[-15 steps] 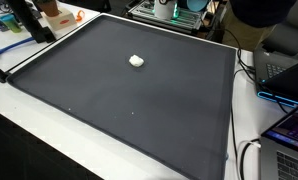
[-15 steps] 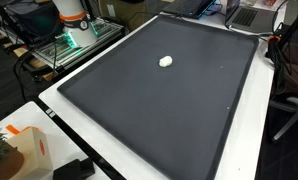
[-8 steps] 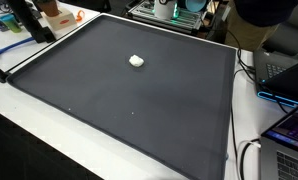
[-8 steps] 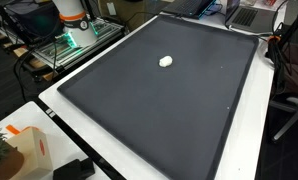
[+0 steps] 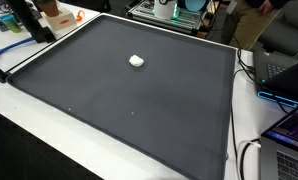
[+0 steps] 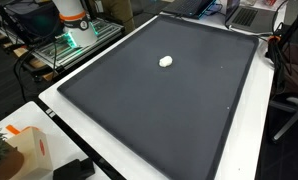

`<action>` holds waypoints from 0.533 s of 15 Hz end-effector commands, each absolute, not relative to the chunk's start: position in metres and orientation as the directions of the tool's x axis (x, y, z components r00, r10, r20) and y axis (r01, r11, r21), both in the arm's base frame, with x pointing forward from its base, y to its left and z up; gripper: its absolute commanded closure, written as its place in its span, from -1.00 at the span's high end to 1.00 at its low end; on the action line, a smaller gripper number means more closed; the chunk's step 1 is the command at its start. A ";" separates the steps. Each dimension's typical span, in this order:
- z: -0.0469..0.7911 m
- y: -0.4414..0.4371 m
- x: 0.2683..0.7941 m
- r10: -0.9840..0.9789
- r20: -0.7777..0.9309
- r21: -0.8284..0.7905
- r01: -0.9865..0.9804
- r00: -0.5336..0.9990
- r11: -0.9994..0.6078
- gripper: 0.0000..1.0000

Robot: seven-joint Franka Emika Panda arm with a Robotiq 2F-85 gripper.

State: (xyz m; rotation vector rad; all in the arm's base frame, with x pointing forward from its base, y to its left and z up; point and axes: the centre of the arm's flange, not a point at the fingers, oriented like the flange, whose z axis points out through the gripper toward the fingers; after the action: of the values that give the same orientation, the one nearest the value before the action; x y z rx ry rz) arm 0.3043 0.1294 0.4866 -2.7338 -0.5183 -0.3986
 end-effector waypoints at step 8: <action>0.499 0.138 0.332 0.348 0.304 -0.142 0.404 0.887 -0.904 -0.57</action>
State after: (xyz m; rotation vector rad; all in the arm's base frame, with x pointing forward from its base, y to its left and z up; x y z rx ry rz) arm 0.3058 0.1294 0.4878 -2.7482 -0.5311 -0.4056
